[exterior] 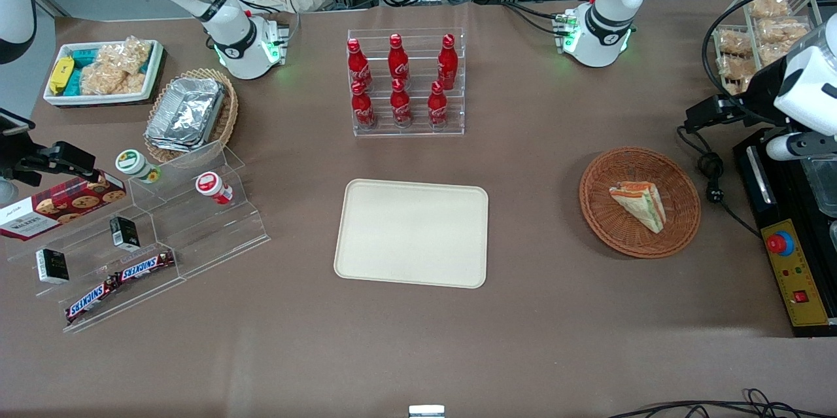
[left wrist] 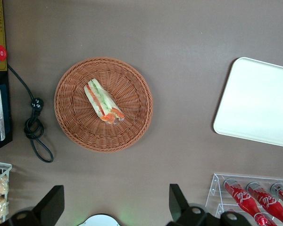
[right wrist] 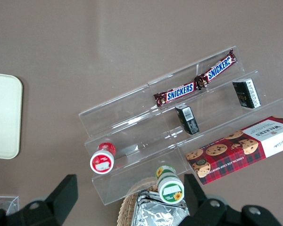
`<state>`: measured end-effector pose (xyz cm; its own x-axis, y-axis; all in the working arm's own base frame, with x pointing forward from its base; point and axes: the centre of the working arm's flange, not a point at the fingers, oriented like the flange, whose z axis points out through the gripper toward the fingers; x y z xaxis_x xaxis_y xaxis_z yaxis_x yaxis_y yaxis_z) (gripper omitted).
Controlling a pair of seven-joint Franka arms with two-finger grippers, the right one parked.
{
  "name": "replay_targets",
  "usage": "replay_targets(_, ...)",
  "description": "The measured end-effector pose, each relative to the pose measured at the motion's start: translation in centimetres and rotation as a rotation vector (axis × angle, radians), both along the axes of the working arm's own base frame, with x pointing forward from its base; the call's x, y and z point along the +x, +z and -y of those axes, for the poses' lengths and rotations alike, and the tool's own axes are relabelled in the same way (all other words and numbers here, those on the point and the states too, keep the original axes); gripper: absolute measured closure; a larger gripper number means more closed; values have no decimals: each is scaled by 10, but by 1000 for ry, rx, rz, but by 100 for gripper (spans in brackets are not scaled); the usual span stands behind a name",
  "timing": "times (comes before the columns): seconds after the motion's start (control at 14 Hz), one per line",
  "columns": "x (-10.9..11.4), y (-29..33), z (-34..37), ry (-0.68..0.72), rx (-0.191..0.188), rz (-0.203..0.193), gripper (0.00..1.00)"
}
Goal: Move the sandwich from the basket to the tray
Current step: 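Move the left gripper toward the wicker basket holding the sandwich, then lower the open left gripper over the wrapped sandwich in the basket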
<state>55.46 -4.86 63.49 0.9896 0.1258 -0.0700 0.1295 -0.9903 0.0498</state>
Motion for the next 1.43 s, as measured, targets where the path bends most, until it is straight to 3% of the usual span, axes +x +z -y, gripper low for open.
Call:
replay_targets(0.29,0,-1,-3,5,1,-7,0)
replay_targets(0.5,1,-9,-11,90,-6,-42,0)
replay_targets(0.64,2,-17,-22,190,-31,-74,0)
replay_targets(1.0,-3,-74,-45,337,-10,-199,0)
replay_targets(1.14,-2,-101,-54,393,-5,-203,0)
replay_targets(1.43,1,-177,-61,526,14,-148,0)
